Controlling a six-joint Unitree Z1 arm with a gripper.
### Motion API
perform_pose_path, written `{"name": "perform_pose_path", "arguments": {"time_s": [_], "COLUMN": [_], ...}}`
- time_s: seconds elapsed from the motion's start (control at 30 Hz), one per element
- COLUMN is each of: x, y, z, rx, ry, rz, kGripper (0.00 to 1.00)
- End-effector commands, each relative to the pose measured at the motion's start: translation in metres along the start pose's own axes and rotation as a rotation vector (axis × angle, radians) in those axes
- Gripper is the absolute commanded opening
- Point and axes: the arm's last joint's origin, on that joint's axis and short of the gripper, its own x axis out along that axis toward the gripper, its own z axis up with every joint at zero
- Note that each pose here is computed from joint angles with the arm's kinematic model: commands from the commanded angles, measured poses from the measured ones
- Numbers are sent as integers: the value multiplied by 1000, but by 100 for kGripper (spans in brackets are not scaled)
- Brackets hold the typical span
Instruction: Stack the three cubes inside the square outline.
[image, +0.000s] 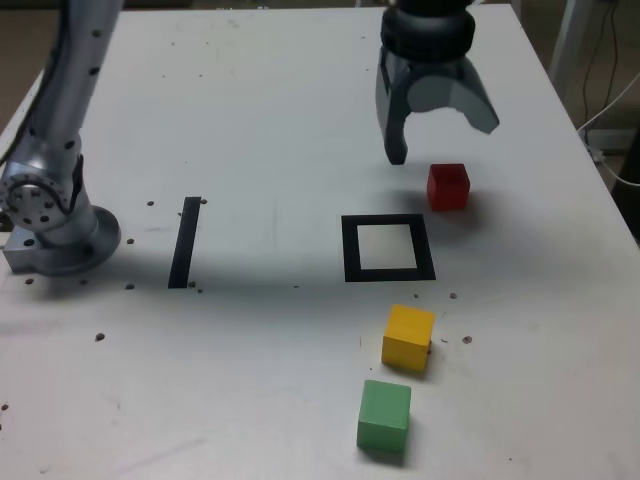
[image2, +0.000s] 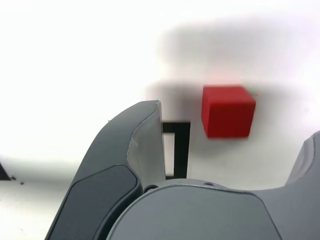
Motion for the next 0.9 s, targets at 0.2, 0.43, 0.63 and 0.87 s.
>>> {"name": "perform_pose_path", "arguments": {"time_s": [0.2,0.43,0.63,0.87], "x": [30,41,45,49], "y": [2,-1,0,-1], "z": [19,29,34,37], "rx": [-1,1,-4,-14], "ry": [47,52,51,43], "rz": [-9,-18,-12,-4], "kGripper": [90,85,74,54]}}
